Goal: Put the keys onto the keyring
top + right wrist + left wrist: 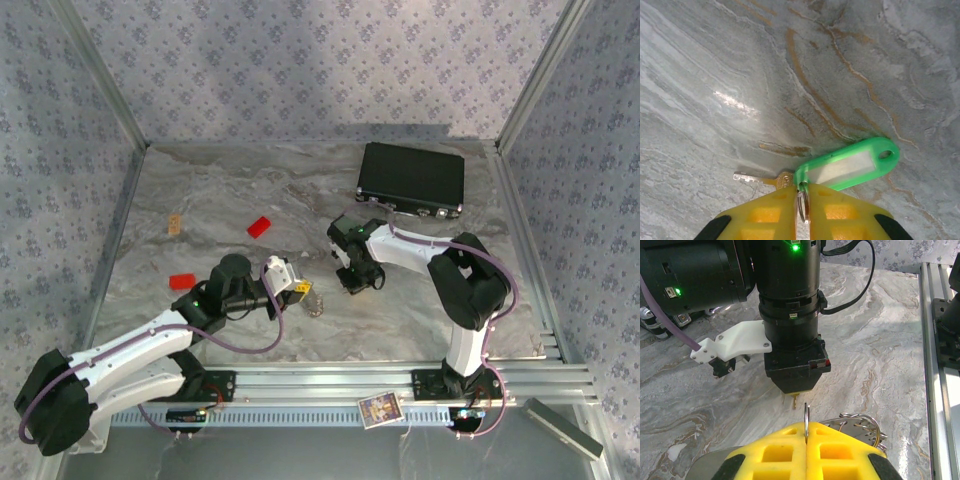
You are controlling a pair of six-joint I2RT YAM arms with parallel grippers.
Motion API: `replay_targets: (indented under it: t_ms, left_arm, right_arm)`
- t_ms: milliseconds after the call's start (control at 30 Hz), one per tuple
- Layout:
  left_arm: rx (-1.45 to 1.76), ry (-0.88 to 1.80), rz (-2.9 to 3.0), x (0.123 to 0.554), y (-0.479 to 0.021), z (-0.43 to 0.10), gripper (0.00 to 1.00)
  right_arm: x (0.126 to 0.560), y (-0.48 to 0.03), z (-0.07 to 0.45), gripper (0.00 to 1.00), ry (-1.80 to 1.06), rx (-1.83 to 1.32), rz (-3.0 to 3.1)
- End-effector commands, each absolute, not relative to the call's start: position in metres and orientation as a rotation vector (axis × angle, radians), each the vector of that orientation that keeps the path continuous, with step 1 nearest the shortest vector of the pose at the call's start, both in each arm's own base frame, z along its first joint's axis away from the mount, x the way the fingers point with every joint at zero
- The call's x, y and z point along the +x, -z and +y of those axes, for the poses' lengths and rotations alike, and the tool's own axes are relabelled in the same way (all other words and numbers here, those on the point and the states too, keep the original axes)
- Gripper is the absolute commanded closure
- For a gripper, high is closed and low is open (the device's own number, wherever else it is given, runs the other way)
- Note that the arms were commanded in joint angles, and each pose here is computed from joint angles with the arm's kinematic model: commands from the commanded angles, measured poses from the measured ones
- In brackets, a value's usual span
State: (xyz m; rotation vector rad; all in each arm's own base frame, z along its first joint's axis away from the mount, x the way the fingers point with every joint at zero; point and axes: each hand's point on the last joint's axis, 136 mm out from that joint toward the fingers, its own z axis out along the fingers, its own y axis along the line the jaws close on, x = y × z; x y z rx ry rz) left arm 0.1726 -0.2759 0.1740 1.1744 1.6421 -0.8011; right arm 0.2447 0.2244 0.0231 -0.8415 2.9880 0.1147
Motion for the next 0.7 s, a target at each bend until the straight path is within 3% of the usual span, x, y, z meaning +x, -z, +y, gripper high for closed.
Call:
replay_targets:
  t_ms: [0,400,667]
  left_arm:
    - [1.187,0.819,1.569,0.1710,-0.1932,-0.2824,1.00]
    - [1.185,0.825,1.571,0.1709,-0.1920,-0.2829,1.00]
    - [1.185,0.825,1.574,0.1709,-0.1918,-0.2830,1.00]
  right_arm:
    - [0.2422,-0.0244,0.2207,0.84,-0.100,-0.851,3.013]
    - [0.2494,-0.0308,0.2284,0.94,-0.122,-0.853,2.991]
    - [0.2458,-0.0241,0.2276,0.85,-0.121,-0.863,3.019]
